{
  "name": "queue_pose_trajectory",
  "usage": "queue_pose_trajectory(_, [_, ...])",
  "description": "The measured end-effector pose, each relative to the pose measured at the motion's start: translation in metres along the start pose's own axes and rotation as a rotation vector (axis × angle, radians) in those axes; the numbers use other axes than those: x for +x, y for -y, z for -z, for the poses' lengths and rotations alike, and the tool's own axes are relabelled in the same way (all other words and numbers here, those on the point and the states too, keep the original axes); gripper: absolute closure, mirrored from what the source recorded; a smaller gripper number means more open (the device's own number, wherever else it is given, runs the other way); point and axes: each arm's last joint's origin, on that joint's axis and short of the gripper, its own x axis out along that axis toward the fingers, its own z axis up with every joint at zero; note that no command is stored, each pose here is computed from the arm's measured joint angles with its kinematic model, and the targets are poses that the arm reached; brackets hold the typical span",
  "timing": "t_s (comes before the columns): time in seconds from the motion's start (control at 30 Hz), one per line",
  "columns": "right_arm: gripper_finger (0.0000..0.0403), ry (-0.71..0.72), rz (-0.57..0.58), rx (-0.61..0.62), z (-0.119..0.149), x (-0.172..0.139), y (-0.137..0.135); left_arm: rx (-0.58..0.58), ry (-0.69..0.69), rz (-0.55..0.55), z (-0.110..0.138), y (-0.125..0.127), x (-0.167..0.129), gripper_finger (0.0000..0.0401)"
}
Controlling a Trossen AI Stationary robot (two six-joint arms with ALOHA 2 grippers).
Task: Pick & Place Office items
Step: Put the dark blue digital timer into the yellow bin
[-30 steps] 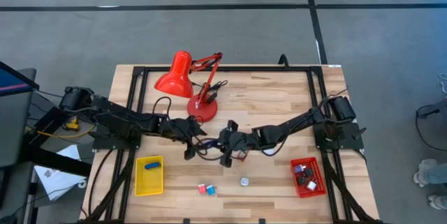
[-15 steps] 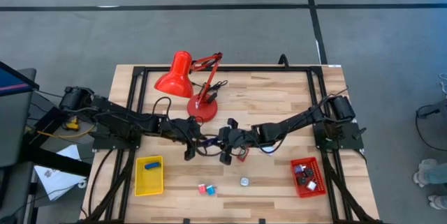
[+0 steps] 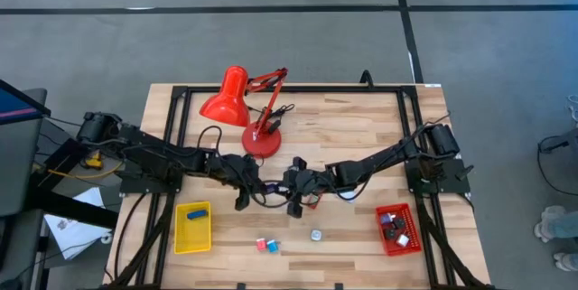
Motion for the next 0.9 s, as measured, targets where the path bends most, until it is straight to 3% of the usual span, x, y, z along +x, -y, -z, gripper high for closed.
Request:
queue_pose_trajectory(0.17, [0.0235,-0.046,-0.009,-0.007,0.000,-0.005,0.002,0.005,-0.021,0.012,0.000,0.004,-0.011,0.0348])
queue_pose_trajectory(0.4, [0.0135,-0.198,0.045,-0.011,0.003,-0.024,0.010,-0.045,-0.075,0.060,0.004,0.016,-0.050,0.0348])
queue_pose_trajectory(0.77, [0.0116,-0.223,0.091,0.027,0.000,-0.026,0.026,-0.188,-0.301,0.192,0.036,0.070,-0.080,0.0352])
queue_pose_trajectory(0.9, [0.0116,-0.218,0.122,0.084,-0.002,-0.024,0.038,-0.173,-0.364,0.085,0.040,0.084,-0.096,0.0352])
